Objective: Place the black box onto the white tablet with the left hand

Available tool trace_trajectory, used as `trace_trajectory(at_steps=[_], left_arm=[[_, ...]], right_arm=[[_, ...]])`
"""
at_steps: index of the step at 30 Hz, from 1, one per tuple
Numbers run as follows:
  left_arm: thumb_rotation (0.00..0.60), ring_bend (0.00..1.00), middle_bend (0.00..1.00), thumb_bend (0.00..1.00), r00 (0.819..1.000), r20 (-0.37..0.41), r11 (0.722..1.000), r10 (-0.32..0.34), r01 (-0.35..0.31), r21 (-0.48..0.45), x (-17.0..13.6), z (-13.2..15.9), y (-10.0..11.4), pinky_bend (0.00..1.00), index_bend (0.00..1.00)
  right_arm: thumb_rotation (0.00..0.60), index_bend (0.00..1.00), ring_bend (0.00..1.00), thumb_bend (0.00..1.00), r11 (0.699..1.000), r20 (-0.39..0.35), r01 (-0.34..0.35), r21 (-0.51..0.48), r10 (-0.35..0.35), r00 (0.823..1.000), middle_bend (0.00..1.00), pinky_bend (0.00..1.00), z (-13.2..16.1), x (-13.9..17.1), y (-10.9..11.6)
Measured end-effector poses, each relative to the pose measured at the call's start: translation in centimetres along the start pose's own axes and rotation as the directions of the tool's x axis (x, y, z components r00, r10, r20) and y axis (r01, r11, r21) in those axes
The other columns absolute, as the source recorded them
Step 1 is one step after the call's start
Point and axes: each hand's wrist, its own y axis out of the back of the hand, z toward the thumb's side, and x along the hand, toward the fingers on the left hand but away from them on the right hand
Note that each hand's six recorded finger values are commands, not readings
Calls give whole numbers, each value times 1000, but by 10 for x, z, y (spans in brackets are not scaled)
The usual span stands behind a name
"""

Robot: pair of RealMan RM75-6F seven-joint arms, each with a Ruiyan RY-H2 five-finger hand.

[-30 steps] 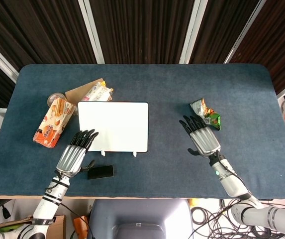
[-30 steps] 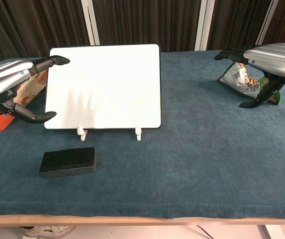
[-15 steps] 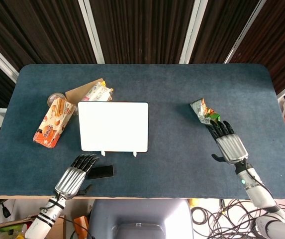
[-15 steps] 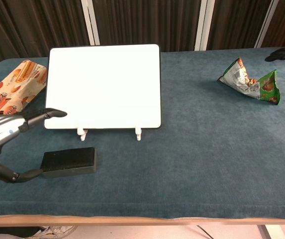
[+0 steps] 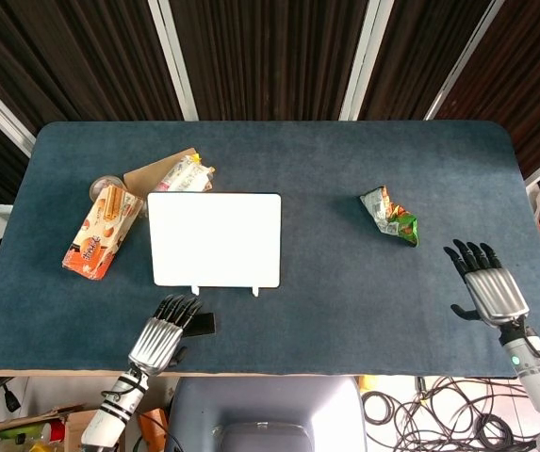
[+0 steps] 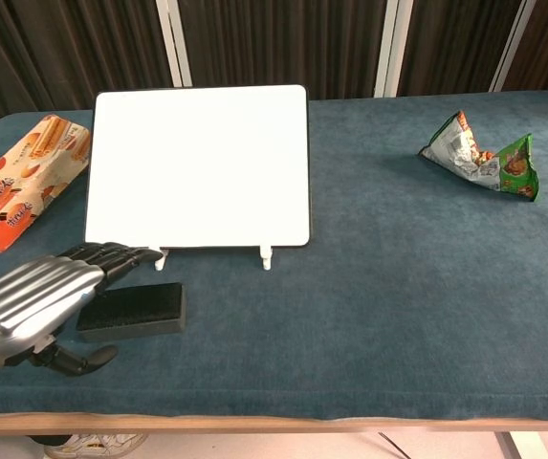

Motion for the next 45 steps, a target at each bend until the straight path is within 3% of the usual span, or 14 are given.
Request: trace_trajectory(at_steps=[10, 17, 23, 27, 32, 38, 41, 45], left_arm=[[600, 217, 347, 367, 999, -47, 1000, -16, 17, 20, 12, -5, -6, 88, 317], [600, 231, 370, 360, 999, -50, 999, 8, -7, 36, 13, -4, -4, 89, 360], [600, 276, 454, 357, 998, -57, 998, 32, -29, 48, 14, -4, -2, 92, 435], [600, 336, 600, 376, 997, -60, 997, 56, -53, 48, 15, -4, 0, 104, 558], [600, 443, 784, 453, 989, -67, 990, 135, -132, 47, 15, -4, 9, 141, 717], [600, 448, 802, 469, 959, -44, 960, 279, -279, -10, 17, -4, 29, 137, 734], [600, 448, 802, 460, 927, -37, 927, 372, -373, -23, 22, -7, 42, 133, 735], [600, 446, 789, 438, 885, -31, 886, 464, -463, 27, 37, -14, 52, 119, 732]], right_arm=[[600, 0, 0, 113, 1000, 25, -19, 1, 19, 1000, 0, 0, -10, 1, -6], [600, 0, 0, 113, 998, 44, -56, -4, 56, 997, 0, 0, -15, 0, -13], [600, 0, 0, 114, 997, 53, -71, -9, 72, 996, 0, 0, -17, -2, -17], [600, 0, 0, 113, 997, 56, -79, -8, 79, 995, 0, 0, -18, -2, -19], [600, 0, 0, 113, 997, 59, -76, -19, 77, 995, 0, 0, -20, 0, -19], [600, 0, 0, 114, 997, 69, -73, -39, 75, 995, 0, 0, -27, 4, -20], [600, 0, 0, 113, 996, 74, -73, -51, 77, 994, 0, 0, -30, 6, -20], [600, 0, 0, 113, 995, 77, -71, -68, 76, 994, 0, 0, -33, 8, -18]])
